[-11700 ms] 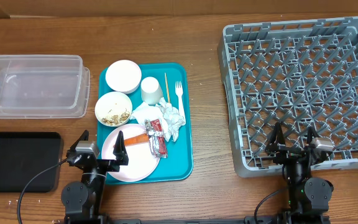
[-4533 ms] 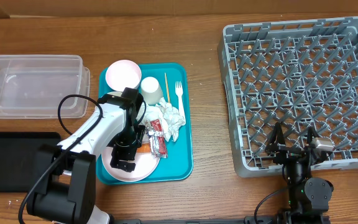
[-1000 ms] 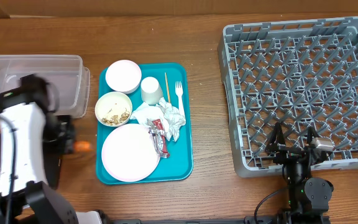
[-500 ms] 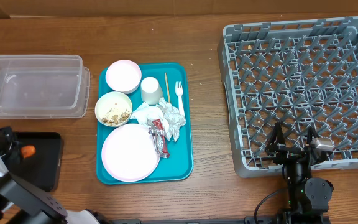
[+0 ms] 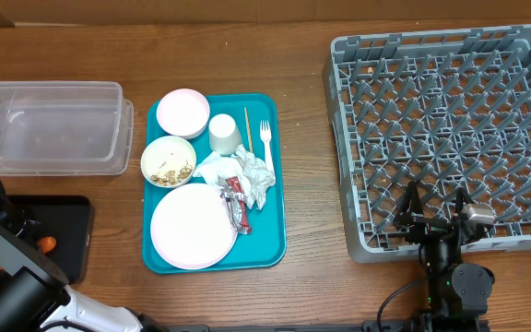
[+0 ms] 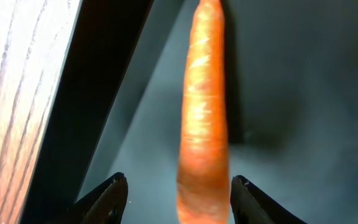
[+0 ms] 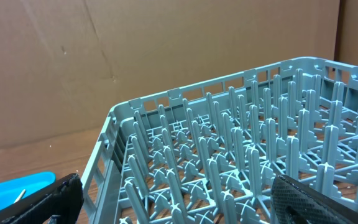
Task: Sort waste into correct bins and load items into the dishwasher
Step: 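Release the carrot onto the black tray with the left gripper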
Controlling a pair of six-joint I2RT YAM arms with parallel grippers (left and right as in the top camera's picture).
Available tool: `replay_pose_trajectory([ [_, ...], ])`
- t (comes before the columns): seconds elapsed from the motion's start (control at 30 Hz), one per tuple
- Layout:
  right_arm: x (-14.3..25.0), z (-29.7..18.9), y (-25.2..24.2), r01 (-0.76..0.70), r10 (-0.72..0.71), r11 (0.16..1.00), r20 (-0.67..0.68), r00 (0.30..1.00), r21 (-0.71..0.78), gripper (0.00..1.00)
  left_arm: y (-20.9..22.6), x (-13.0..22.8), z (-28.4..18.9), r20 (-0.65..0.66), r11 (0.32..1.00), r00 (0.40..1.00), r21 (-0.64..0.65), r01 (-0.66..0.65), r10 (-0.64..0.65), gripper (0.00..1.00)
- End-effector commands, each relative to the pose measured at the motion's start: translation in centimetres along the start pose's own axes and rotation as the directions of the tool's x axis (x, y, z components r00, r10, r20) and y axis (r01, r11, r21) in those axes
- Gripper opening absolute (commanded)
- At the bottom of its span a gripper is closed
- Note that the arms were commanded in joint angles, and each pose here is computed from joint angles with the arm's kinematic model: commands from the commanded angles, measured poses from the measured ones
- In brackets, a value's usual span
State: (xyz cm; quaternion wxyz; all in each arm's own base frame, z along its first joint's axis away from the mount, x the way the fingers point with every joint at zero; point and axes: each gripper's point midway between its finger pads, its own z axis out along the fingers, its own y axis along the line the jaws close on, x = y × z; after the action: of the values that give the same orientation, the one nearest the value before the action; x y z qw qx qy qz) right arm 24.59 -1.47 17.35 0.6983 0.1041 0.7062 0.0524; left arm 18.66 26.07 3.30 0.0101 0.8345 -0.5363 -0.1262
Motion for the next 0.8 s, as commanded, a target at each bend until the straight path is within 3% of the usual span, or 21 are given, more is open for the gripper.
replay_pose_trajectory([
  [0.0, 0.2, 0.0, -0.2, 0.007, -0.007, 1.0, 0.005, 1.0, 0.006, 1.0, -1.2, 0.3, -1.4, -0.052, 0.997, 0.997, 0.06, -0.046, 0.05, 0.57],
  [0.23, 0.2, 0.0, -0.2, 0.007, -0.007, 1.0, 0.005, 1.0, 0.006, 1.0, -1.7, -0.1, -9.0, -0.107, 0.986, 0.991, 0.154, -0.069, 0.086, 0.58],
  [0.3, 0.2, 0.0, -0.2, 0.007, -0.007, 1.0, 0.005, 1.0, 0.006, 1.0, -2.4, 1.5, -11.7, -0.183, 0.959, 0.967, 0.255, -0.125, 0.175, 0.58],
  [0.43, 0.2, 0.0, -0.2, 0.007, -0.007, 1.0, 0.005, 1.0, 0.006, 1.0, -4.0, 6.5, -16.7, -0.229, 0.817, 0.866, 0.5, -0.288, 0.445, 0.58],
  [0.63, 0.2, 0.0, -0.2, 0.007, -0.007, 1.0, 0.005, 1.0, 0.006, 1.0, -2.3, 10.8, -20.2, -0.154, 0.718, 0.797, 0.555, -0.419, 0.584, 0.59],
  [0.7, 0.2, 0.0, -0.2, 0.007, -0.007, 1.0, 0.005, 1.0, 0.006, 1.0, -1.7, 12.8, -21.9, -0.078, 0.63, 0.742, 0.591, -0.503, 0.666, 0.58],
  [0.77, 0.2, 0.0, -0.2, 0.007, -0.007, 1.0, 0.005, 1.0, 0.006, 1.0, -0.9, 15.7, -23.9, 0.038, 0.477, 0.633, 0.623, -0.62, 0.773, 0.58],
])
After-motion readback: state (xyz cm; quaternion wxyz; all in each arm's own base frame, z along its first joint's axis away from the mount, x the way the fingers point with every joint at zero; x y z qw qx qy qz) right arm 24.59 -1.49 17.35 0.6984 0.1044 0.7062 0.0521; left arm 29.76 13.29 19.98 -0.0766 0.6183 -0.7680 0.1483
